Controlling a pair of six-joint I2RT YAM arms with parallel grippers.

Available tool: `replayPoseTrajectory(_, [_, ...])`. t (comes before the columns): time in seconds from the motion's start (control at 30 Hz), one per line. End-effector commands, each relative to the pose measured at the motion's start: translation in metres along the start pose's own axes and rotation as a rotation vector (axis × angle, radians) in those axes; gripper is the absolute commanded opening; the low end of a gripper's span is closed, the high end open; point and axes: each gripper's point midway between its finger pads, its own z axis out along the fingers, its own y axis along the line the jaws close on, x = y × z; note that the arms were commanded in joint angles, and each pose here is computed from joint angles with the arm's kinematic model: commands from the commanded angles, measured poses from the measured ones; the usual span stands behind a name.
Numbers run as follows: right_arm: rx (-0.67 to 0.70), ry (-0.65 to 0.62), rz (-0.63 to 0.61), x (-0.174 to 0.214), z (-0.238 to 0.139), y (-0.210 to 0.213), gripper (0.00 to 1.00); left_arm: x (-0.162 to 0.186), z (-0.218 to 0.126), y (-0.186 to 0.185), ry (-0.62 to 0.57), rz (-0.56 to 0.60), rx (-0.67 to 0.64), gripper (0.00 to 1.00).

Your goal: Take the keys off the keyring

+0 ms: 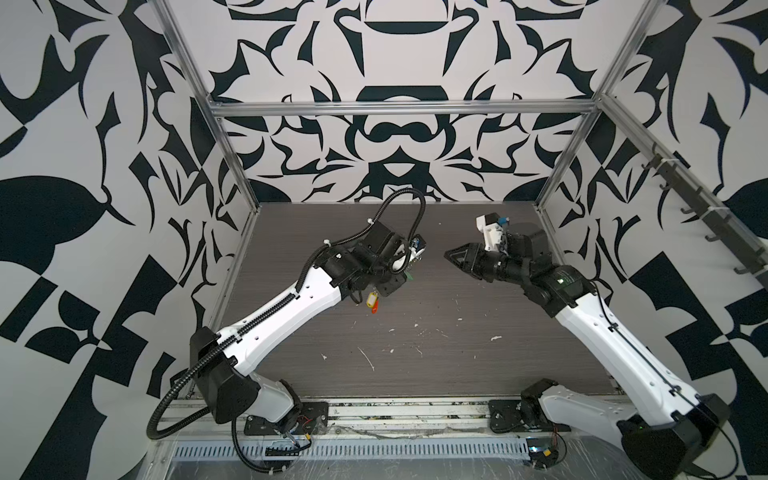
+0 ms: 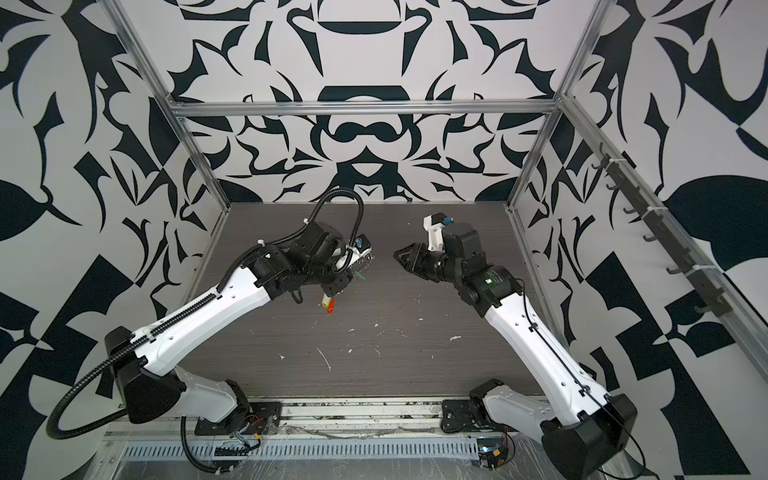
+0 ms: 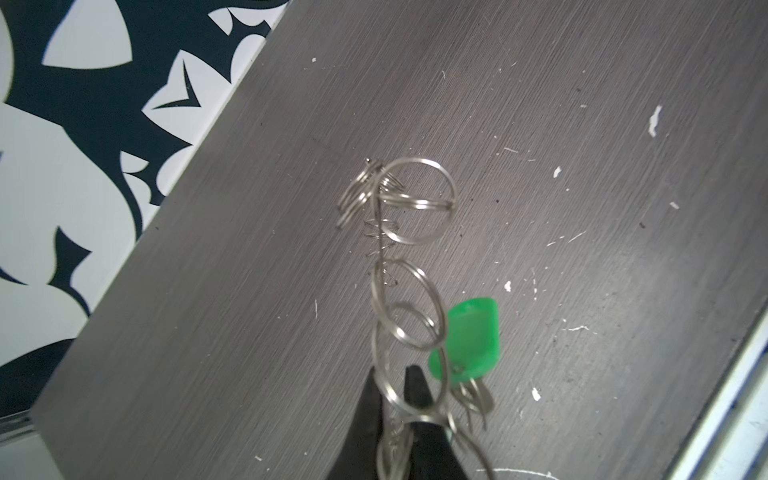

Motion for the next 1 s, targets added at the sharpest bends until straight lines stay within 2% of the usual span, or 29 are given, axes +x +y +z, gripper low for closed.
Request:
replayPoseTrajectory(0.0, [0.013,0.020,-0.222,0.021,-0.004,0.017,0.31,-0.004,-0.007,-0.005,0.017,-0.101,0.098,0.00])
replayPoseTrajectory(0.13, [0.004,0.076,-0.374,0.048,0.004,0.040,0.32,-0.008,-0.008,-0.004,0.026,-0.120,0.119,0.00])
replayPoseTrajectory(0.2, [0.002,0.071,-0.411,0.053,0.008,0.046,0.33,-0.008,-0.008,-0.005,0.037,-0.123,0.131,0.00])
replayPoseTrajectory(0.37, [-0.054,0.019,-0.426,0.060,0.017,0.056,0.31,-0.006,-0.006,-0.006,0.060,-0.124,0.147,0.00])
replayPoseTrajectory(0.5, [-0.006,0.020,-0.464,0.067,0.031,0.047,0.31,-0.007,-0.006,-0.010,0.067,-0.147,0.178,0.00])
replayPoseTrajectory(0.97, [0.020,-0.010,-0.507,0.068,0.048,0.041,0.32,-0.013,-0.011,-0.023,0.072,-0.165,0.266,0.00])
